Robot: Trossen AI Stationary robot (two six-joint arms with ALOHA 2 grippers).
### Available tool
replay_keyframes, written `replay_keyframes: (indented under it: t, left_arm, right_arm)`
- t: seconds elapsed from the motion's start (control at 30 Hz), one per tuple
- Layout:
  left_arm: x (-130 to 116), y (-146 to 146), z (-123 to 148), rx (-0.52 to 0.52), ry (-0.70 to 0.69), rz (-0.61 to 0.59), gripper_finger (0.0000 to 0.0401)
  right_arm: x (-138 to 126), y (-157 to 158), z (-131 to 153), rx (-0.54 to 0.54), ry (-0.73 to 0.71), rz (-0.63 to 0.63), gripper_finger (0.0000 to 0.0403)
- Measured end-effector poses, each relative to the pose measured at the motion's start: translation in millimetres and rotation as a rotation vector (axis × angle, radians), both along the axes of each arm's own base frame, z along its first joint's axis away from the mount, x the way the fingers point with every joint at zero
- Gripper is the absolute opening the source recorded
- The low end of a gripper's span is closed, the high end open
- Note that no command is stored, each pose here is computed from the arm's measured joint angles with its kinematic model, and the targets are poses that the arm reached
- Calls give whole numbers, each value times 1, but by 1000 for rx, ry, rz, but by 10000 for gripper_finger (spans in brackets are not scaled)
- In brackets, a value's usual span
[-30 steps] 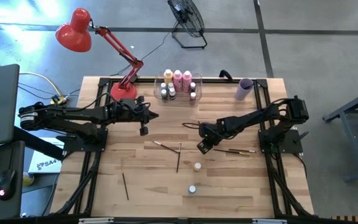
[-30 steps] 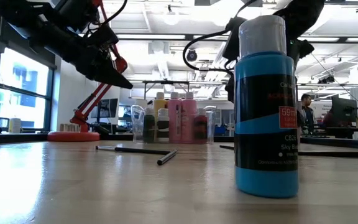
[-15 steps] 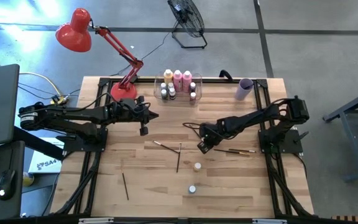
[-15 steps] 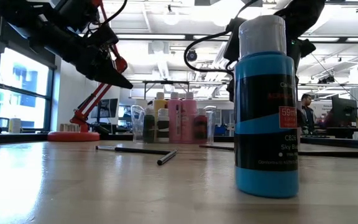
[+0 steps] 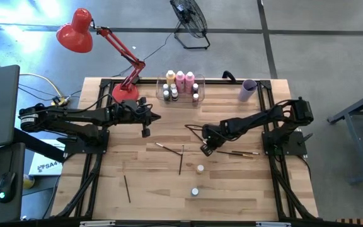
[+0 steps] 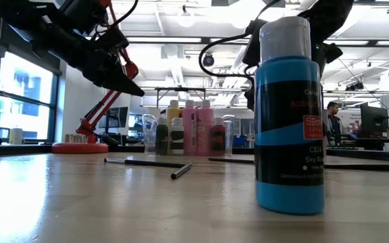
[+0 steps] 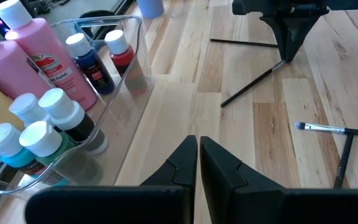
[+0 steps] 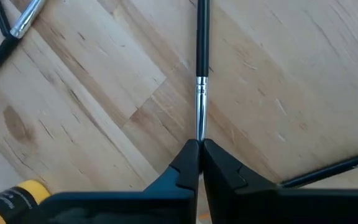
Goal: Pick & Place Paint Supplies
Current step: Put the black paint brush into the violet cup
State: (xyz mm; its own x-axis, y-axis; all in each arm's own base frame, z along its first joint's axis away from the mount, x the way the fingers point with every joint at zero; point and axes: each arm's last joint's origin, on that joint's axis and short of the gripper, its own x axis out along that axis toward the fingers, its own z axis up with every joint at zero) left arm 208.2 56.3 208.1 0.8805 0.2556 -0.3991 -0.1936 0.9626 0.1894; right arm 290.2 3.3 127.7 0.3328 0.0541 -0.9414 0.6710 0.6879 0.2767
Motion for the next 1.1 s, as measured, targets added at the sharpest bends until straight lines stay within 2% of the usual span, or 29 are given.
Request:
replay_keyframes:
  t: [0.17,0.33,0.63,0.73,0.83,0.97,1.1]
  left_arm:
    - [0,0,0,0,0,0,17]
    - [0,0,0,1,-4,0,17]
    - [2,0,5,-14,-65,5,23]
    - [4,1,10,-44,-85,14,46]
    - [7,2,20,-75,-123,28,82]
    - [12,3,37,-109,-156,36,132]
    - [17,4,52,-172,-92,48,163]
  right_arm:
    - [-11,-1,13,-37,16,24,4]
    - [-23,-3,36,-125,11,48,4]
    - [-39,-4,70,-224,-84,177,4]
    - [-43,-4,77,-269,-100,219,4]
    - [-47,-1,83,-323,-53,268,4]
    - [-44,7,98,-433,-26,341,4]
    - [-38,17,114,-557,-55,438,4]
